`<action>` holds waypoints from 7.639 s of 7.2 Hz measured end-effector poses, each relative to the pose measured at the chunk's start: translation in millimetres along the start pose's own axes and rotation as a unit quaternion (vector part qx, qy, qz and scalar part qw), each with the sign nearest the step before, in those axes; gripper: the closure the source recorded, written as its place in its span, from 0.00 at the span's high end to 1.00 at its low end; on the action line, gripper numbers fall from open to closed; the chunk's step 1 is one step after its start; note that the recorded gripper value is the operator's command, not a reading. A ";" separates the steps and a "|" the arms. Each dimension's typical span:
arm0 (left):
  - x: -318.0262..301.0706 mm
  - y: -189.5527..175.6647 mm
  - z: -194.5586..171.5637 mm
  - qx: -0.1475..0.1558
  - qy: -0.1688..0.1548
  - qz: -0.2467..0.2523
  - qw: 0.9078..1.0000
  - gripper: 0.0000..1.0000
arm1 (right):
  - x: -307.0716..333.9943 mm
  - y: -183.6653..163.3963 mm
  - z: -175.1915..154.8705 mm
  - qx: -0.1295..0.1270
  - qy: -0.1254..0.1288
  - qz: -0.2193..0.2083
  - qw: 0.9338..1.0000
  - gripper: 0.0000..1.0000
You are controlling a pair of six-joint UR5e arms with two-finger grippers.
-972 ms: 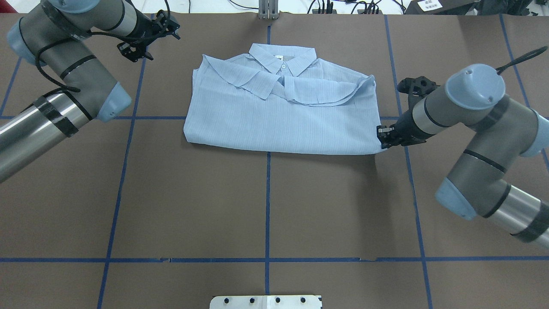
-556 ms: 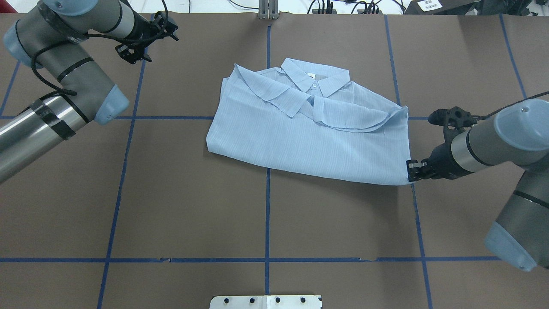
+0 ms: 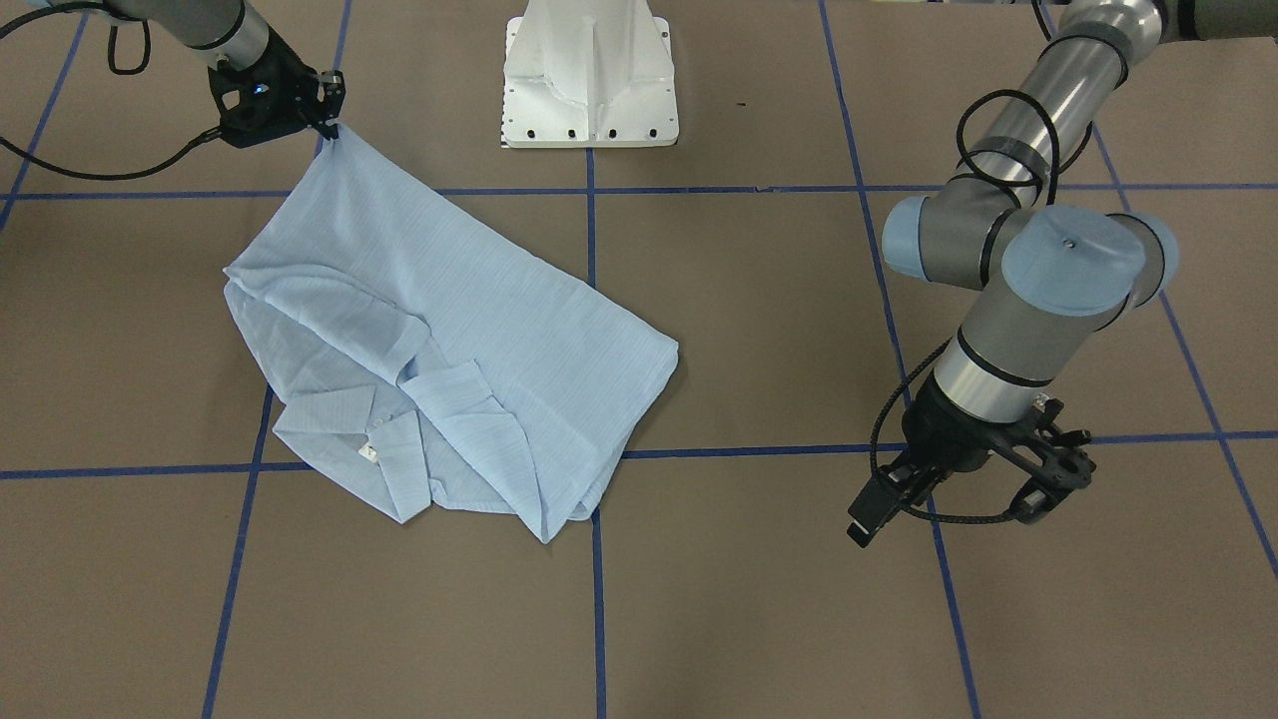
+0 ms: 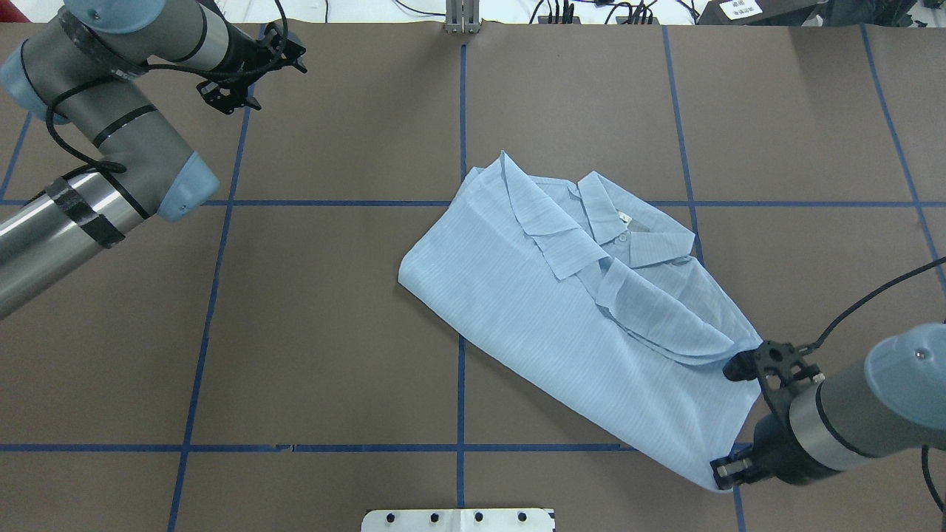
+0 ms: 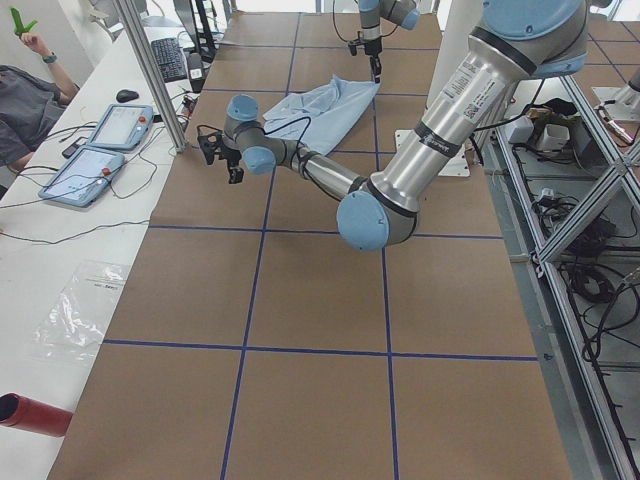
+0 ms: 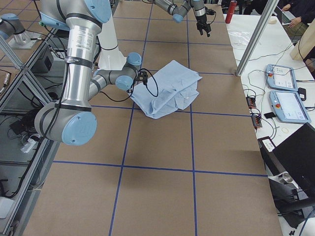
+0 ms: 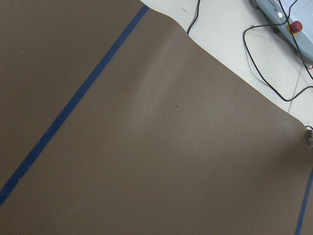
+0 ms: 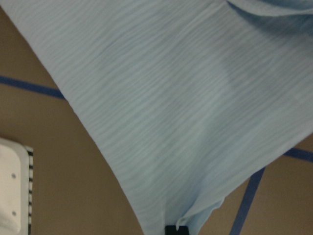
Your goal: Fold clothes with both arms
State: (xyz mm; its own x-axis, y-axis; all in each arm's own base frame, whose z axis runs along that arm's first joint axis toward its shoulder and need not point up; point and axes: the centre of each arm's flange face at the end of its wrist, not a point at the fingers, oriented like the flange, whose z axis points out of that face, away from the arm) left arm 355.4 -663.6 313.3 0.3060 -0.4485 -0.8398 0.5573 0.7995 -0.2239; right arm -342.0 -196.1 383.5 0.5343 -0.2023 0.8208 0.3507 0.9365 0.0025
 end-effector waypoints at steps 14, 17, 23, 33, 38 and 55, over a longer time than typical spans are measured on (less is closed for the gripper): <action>43.9 326.7 35.3 -0.103 -0.057 0.032 0.993 0.74 | -33.5 -125.0 -67.8 0.221 -0.025 0.048 0.974 1.00; 35.6 329.6 46.9 -0.100 -0.068 0.037 0.992 0.65 | -34.7 -130.1 -68.0 0.224 -0.025 0.050 0.973 1.00; 29.0 337.5 49.1 -0.104 -0.073 0.040 0.991 0.00 | -32.3 -132.6 -70.2 0.227 -0.024 0.052 0.972 1.00; 97.9 138.7 121.2 0.070 0.021 0.067 0.995 0.00 | -18.3 -144.7 -75.0 0.239 -0.015 0.067 0.969 1.00; 98.6 122.2 136.2 0.127 0.079 0.080 0.985 1.00 | -13.0 -151.2 -69.2 0.245 -0.005 0.073 0.967 1.00; 21.1 102.3 -16.7 0.014 0.009 0.137 0.990 1.00 | -167.4 -161.6 76.1 0.243 0.078 -0.073 0.964 1.00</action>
State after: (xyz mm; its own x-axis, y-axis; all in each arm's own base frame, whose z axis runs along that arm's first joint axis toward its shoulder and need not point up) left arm 406.1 -584.6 264.4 0.4357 -0.2088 -0.8756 0.4763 0.8789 0.0274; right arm -546.6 -291.7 289.2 0.6294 -0.3477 0.6950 0.0493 0.9104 0.4108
